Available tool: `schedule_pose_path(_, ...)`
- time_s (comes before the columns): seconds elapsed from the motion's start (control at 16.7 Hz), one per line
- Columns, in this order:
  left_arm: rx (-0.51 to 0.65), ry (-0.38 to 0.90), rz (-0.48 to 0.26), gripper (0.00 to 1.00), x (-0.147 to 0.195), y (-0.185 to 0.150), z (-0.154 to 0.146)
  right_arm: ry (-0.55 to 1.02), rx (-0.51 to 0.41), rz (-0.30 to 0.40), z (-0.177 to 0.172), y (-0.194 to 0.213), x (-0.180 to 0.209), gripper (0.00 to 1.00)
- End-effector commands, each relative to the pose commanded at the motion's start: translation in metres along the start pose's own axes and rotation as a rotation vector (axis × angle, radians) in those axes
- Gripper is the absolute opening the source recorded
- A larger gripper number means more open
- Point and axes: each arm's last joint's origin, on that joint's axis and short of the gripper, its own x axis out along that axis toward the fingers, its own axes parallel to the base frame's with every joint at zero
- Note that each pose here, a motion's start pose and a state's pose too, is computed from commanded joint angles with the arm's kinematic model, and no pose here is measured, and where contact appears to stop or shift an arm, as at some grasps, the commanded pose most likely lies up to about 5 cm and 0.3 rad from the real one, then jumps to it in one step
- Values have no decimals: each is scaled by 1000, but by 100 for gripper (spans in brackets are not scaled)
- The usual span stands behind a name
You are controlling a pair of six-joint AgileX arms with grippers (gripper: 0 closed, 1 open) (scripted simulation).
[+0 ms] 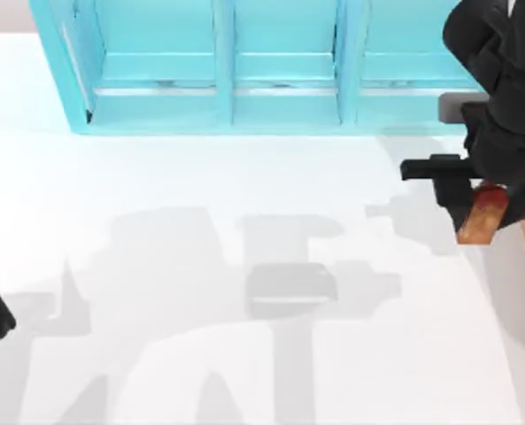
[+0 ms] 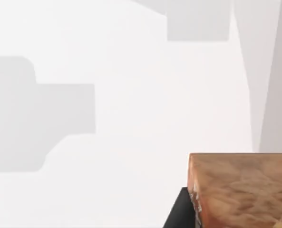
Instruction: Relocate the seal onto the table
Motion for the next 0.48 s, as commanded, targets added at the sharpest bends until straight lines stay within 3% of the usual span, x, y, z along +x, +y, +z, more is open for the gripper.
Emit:
schedule_pose_path(0.24, 0, 0, 0, 100, 0, 0, 0, -20, 0, 7, 17, 38, 33, 0)
schedule_pose_path(0.48, 0, 0, 0, 100, 0, 0, 0, -18, 5, 8, 18, 38, 35, 0)
